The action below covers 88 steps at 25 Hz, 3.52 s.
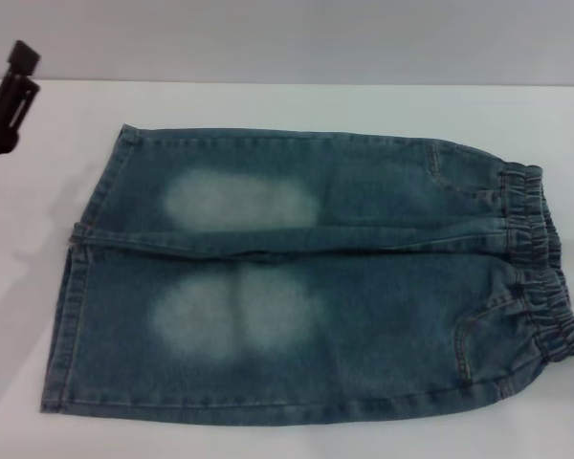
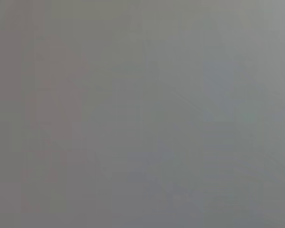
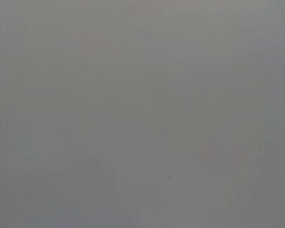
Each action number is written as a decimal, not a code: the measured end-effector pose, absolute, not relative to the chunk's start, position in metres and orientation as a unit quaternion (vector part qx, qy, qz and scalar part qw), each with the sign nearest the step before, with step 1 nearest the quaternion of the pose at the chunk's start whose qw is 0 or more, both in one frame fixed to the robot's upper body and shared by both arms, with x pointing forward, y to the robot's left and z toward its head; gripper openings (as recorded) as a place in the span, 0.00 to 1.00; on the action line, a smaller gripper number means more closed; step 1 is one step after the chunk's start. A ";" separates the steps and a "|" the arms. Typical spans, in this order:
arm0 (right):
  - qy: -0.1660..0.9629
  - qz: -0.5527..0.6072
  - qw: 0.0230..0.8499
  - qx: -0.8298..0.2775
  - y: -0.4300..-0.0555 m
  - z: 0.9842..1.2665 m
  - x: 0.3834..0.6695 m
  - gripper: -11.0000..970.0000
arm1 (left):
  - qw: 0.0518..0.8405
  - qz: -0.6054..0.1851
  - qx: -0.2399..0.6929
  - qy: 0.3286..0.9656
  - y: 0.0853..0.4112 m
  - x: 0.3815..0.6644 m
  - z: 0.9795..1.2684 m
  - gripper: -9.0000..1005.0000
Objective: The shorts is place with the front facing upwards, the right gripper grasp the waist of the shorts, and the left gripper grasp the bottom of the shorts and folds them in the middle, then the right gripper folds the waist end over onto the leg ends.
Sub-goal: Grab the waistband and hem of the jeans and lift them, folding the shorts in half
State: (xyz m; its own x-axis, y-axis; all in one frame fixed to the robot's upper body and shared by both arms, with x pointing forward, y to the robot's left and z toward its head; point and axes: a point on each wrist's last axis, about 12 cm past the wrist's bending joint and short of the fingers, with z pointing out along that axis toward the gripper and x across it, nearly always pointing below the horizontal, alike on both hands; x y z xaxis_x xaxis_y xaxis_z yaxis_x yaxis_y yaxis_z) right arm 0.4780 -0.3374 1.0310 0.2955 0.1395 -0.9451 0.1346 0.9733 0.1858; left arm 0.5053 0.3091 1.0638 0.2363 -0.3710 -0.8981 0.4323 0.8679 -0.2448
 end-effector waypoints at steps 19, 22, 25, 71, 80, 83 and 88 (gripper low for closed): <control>0.591 -0.011 0.798 0.120 -0.344 1.031 0.475 0.71 | 0.385 -0.535 0.160 0.735 0.345 0.562 1.132 0.72; 0.589 -0.014 0.799 0.118 -0.346 1.032 0.475 0.71 | 0.349 -0.540 0.171 0.747 0.347 0.561 1.137 0.72; 0.587 -0.017 0.802 0.115 -0.348 1.034 0.476 0.71 | 0.250 -0.538 0.181 0.784 0.351 0.559 1.149 0.72; 0.624 -0.042 0.768 0.138 -0.363 1.027 0.490 0.71 | -0.016 -0.339 0.078 0.938 0.370 0.533 1.102 0.71; 0.623 -0.043 0.768 0.140 -0.364 1.027 0.487 0.71 | -0.013 -0.334 0.071 0.940 0.374 0.531 1.099 0.70; 0.622 -0.042 0.769 0.143 -0.366 1.027 0.486 0.71 | -0.014 -0.334 0.069 0.940 0.374 0.529 1.097 0.70; 0.621 -0.041 0.770 0.144 -0.366 1.027 0.485 0.71 | -0.017 -0.338 0.070 0.939 0.371 0.528 1.095 0.70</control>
State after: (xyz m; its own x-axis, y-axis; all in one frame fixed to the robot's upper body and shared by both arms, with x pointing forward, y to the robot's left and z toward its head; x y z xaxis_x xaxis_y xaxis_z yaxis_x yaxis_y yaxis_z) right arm 0.4851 -0.3659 1.0269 0.2260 0.1154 -0.9673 0.2411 0.9554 0.1703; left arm 0.5281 0.3707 1.0952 -0.9897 0.1425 -0.0158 0.1199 0.7624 -0.6360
